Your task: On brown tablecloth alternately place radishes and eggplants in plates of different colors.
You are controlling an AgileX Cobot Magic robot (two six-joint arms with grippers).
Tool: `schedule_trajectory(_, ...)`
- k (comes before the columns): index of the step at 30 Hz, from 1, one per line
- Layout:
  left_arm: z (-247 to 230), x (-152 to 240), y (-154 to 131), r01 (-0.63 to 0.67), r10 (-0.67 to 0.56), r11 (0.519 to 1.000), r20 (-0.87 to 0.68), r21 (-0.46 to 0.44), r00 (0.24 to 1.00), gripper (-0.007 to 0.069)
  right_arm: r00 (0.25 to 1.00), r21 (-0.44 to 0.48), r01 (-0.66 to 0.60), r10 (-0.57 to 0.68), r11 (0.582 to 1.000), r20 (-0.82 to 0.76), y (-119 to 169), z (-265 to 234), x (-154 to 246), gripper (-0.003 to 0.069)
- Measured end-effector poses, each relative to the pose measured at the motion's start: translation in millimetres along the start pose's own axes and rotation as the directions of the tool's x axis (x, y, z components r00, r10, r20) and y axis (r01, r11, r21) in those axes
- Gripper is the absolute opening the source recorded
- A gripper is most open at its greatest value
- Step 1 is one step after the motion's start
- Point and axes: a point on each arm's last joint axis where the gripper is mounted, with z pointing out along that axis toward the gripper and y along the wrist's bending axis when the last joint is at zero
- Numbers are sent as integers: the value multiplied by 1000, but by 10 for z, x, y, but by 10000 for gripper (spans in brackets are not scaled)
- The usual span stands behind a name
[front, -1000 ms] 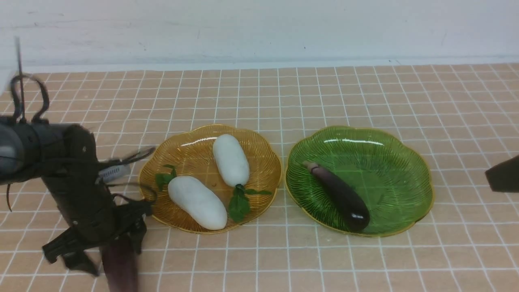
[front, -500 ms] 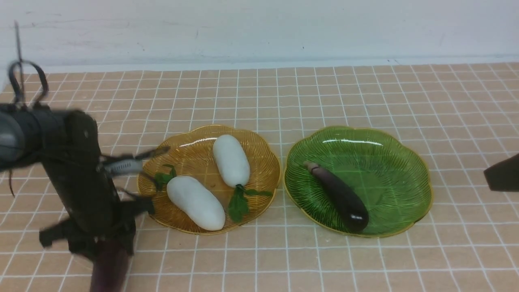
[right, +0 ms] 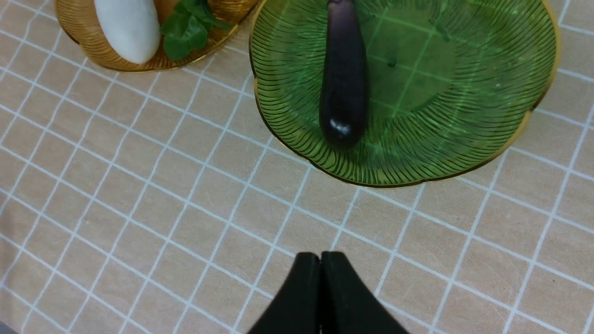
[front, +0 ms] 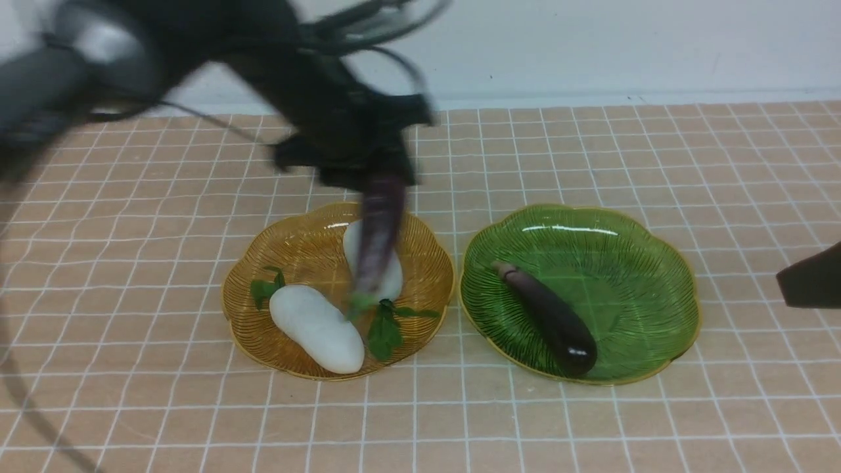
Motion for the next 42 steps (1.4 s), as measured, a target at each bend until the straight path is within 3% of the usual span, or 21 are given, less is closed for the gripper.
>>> schedule_trajectory(2,371,-31,-345,-29,29,995,6,94,1000,309,1000,0,0,0,1000,0,0,0,0,-15)
schedule_trajectory(7,957,31,-692,-55,59,981,-16,186,998,344,1000,0,0,0,1000,0,0,0,0,-15)
schedule_trajectory(10,1095,43,-773,-65,70,976,-16,210,997,374,1000,6,3,-3,1000,-3,-6,0,3,-15)
schedule_trajectory(17,1120,-48,-793,-127,133,948,0,292,991,581,1000,39,-20,19,999,5,-1,-57,32,-15)
schedule_trajectory(18,1052,-88,-792,-169,172,941,14,295,985,568,999,57,-34,33,998,19,15,-109,55,-15)
schedule_trajectory(20,877,-159,-782,-236,237,925,32,297,971,473,998,105,-43,37,994,56,57,-249,121,-15)
schedule_trajectory(25,225,-351,-690,-353,349,901,63,253,935,59,968,289,-68,-7,955,250,276,-811,613,-15)
schedule_trajectory(26,158,-380,-669,-368,361,899,75,238,929,33,952,310,-70,-29,948,305,330,-878,773,-15)
schedule_trajectory(29,72,-439,-607,-394,383,899,96,190,919,0,860,351,-83,-111,933,499,360,-812,1151,-15)
schedule_trajectory(30,74,-437,-601,-398,387,898,92,185,917,-3,798,357,-99,-140,929,586,332,-712,1273,-15)
schedule_trajectory(36,75,-437,-596,-403,393,897,91,180,915,-3,536,350,-181,-206,919,819,155,-351,1514,-15)
schedule_trajectory(38,74,-436,-597,-402,392,897,91,181,915,-3,497,351,-193,-217,916,840,131,-327,1524,-15)
schedule_trajectory(42,75,-437,-595,-403,393,898,91,179,915,-3,496,349,-199,-213,916,842,109,-279,1542,-15)
